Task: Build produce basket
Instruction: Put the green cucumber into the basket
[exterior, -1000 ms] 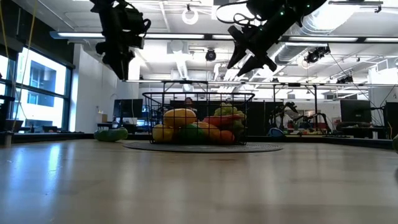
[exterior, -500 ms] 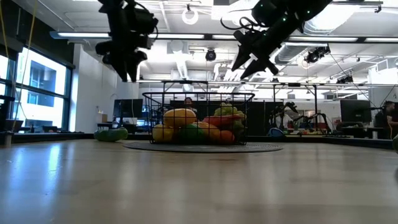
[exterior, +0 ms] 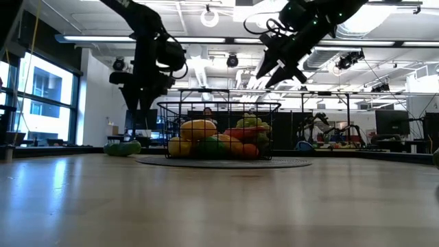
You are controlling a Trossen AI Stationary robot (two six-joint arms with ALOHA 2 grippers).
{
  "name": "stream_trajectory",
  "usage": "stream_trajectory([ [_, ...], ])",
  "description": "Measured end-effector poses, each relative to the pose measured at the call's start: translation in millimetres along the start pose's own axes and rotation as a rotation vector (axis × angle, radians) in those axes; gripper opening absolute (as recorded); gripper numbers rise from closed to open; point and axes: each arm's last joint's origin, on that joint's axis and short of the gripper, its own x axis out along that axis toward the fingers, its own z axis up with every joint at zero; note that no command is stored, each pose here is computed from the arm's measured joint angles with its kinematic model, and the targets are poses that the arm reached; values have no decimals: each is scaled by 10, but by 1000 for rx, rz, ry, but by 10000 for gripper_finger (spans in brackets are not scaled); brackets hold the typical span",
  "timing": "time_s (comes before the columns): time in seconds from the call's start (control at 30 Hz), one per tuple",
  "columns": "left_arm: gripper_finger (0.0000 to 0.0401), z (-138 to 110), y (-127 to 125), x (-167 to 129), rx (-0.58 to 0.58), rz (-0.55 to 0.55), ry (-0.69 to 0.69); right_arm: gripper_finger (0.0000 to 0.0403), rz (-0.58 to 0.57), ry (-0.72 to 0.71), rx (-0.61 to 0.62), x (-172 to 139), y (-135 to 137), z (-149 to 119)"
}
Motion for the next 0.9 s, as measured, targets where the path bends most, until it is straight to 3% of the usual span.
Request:
stream_trajectory([
  [0.1,227,21,4,52,-24,-29,2,190,-8,16,-1,0,-7,-16],
  [0.2,227,22,15,121,-137,-64,26,190,-16,36,-8,1,-16,-35],
  [0.47,227,-87,58,173,-678,-90,88,190,-19,43,-10,0,-18,-42],
  [0.73,227,-235,133,198,-1324,-75,136,190,-19,43,-10,0,-18,-42],
  [0.9,227,-268,152,206,-1583,-115,136,190,-19,43,-19,0,-18,-41],
])
